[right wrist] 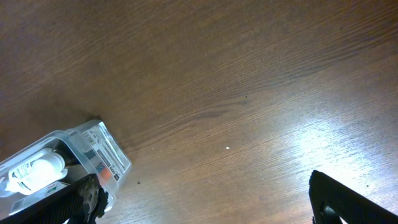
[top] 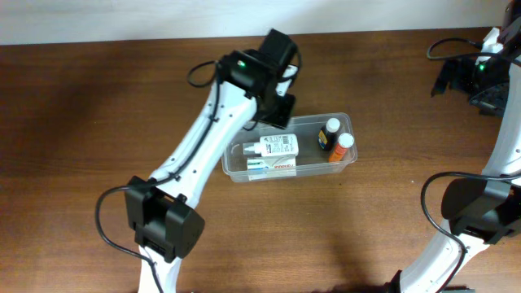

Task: Pack container
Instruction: 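Lift the jar and carry it right over the container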

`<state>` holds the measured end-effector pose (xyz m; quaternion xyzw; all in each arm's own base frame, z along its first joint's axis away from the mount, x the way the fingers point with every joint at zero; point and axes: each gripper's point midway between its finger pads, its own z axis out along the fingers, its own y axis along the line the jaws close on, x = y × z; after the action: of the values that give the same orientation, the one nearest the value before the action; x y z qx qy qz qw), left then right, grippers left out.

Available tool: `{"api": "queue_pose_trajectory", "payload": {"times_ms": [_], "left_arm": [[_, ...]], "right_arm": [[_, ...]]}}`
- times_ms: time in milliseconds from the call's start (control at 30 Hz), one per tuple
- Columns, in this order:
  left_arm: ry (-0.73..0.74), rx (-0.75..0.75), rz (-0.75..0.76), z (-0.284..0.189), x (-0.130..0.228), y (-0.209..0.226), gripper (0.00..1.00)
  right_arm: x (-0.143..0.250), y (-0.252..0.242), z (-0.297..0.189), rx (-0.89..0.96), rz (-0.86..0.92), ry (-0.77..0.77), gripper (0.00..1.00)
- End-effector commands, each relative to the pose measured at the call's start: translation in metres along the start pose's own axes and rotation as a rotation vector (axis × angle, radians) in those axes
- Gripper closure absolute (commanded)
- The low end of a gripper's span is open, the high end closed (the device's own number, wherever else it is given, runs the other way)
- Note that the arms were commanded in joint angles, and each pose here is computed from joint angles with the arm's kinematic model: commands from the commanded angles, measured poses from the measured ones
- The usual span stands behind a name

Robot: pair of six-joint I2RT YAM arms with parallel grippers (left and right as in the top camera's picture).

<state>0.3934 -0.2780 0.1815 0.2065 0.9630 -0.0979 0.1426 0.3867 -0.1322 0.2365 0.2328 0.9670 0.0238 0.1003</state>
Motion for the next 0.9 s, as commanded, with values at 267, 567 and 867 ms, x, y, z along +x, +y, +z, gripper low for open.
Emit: {"api": "queue_pose_trajectory", "payload": {"times_ms": [267, 567, 867], "left_arm": [[-0.036, 0.043, -0.032, 0.008, -0.007, -0.040, 0.59], [0.046, 0.039, -0.065, 0.051, 0.001, -0.040, 0.59], [0.085, 0.053, -0.065, 0.082, 0.006, -0.049, 0.59]], "right_arm": [[0.001, -0.003, -0.007, 0.002, 0.003, -0.016, 0.01], [0.001, -0.003, -0.007, 0.002, 0.003, -0.016, 0.02], [0.001, -0.003, -0.007, 0.002, 0.003, -0.015, 0.02]]}}
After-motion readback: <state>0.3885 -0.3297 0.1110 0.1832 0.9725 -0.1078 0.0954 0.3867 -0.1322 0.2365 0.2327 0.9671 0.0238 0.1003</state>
